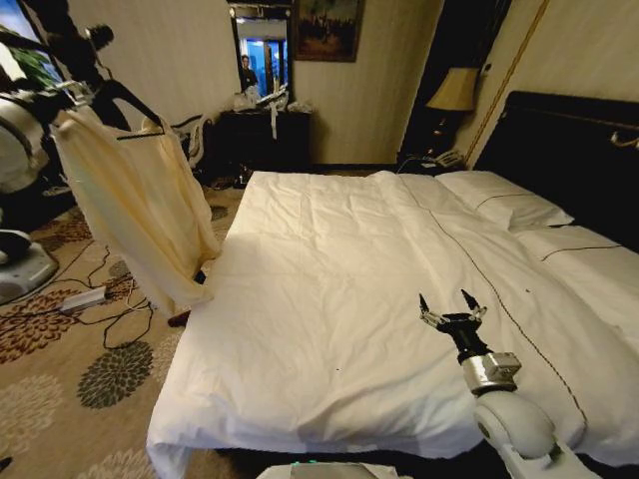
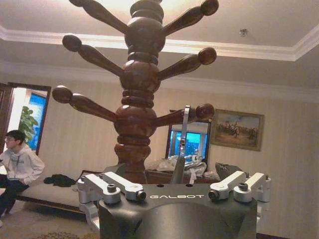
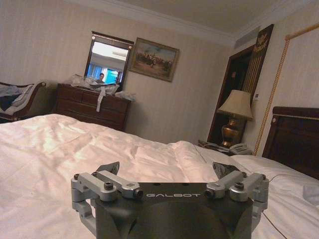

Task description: Pick up the clothes from the bed and hang them on the clothes hanger.

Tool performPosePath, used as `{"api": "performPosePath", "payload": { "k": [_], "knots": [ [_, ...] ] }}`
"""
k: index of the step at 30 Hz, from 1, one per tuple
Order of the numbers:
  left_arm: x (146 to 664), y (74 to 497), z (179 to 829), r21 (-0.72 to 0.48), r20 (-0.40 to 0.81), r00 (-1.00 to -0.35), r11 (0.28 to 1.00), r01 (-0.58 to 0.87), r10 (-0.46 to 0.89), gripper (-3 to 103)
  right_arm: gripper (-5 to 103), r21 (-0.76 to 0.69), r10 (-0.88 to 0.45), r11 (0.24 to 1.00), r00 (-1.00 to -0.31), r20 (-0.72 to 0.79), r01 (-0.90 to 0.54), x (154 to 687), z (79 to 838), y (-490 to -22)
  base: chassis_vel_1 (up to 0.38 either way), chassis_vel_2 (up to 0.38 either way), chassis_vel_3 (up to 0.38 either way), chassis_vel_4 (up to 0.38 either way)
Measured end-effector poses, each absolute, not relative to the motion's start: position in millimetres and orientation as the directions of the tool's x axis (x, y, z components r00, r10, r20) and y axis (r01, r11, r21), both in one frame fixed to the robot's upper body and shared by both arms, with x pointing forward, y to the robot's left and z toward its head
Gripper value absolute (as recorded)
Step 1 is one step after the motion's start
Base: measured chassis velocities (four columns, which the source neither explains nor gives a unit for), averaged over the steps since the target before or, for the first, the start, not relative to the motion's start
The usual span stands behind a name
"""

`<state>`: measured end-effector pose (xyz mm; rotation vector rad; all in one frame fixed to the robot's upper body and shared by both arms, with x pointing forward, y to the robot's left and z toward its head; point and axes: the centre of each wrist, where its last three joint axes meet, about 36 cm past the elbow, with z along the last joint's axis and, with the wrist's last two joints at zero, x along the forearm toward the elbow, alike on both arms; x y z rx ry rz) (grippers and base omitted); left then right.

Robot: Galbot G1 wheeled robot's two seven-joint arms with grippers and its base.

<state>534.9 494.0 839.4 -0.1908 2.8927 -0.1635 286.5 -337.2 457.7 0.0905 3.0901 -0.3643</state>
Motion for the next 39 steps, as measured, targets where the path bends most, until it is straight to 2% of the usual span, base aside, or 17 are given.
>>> {"api": "performPosePath", "payload": {
  "k": [8, 11, 12, 15, 17, 32, 39],
  "knots": [
    [527.0, 495.2, 840.5, -0.144, -0.213, -0.963, 0.980, -0.136, -0.165, 100, 100, -0.232, 0.054, 0.971, -0.998, -0.035, 0.061, 286.6, 457.7, -337.2, 0.000, 0.000, 0.000, 0.000],
    [525.8, 497.4, 845.1, -0.246, -0.089, -0.978, 0.956, -0.160, -0.187, 100, 100, -0.232, 0.054, 0.971, -0.998, -0.035, 0.061, 286.6, 457.7, -337.2, 0.000, 0.000, 0.000, 0.000],
    [525.8, 497.4, 845.1, -0.246, -0.089, -0.978, 0.956, -0.160, -0.187, 100, 100, -0.232, 0.054, 0.971, -0.998, -0.035, 0.061, 286.6, 457.7, -337.2, 0.000, 0.000, 0.000, 0.000],
    [529.5, 499.6, 850.6, -0.369, -0.020, -0.988, 0.920, -0.133, -0.151, 100, 100, -0.232, 0.054, 0.971, -0.998, -0.035, 0.061, 286.6, 457.7, -337.2, 0.000, 0.000, 0.000, 0.000],
    [530.0, 500.6, 851.0, -0.385, -0.016, -0.989, 0.914, -0.129, -0.146, 100, 100, -0.232, 0.054, 0.971, -0.998, -0.036, 0.061, 286.6, 457.7, -337.2, 0.000, 0.000, 0.000, 0.000],
    [521.4, 502.3, 865.1, -0.400, -0.078, -0.985, 0.910, -0.108, -0.151, 100, 100, -0.232, 0.054, 0.971, -0.998, -0.035, 0.061, 286.6, 457.7, -337.2, 0.000, 0.000, 0.000, 0.000],
    [514.7, 491.8, 873.7, -0.477, -0.169, -0.975, 0.877, -0.050, -0.148, 100, 100, -0.232, 0.054, 0.971, -0.998, -0.035, 0.061, 286.6, 457.7, -337.2, 0.000, 0.000, 0.000, 0.000]
  ]
}}
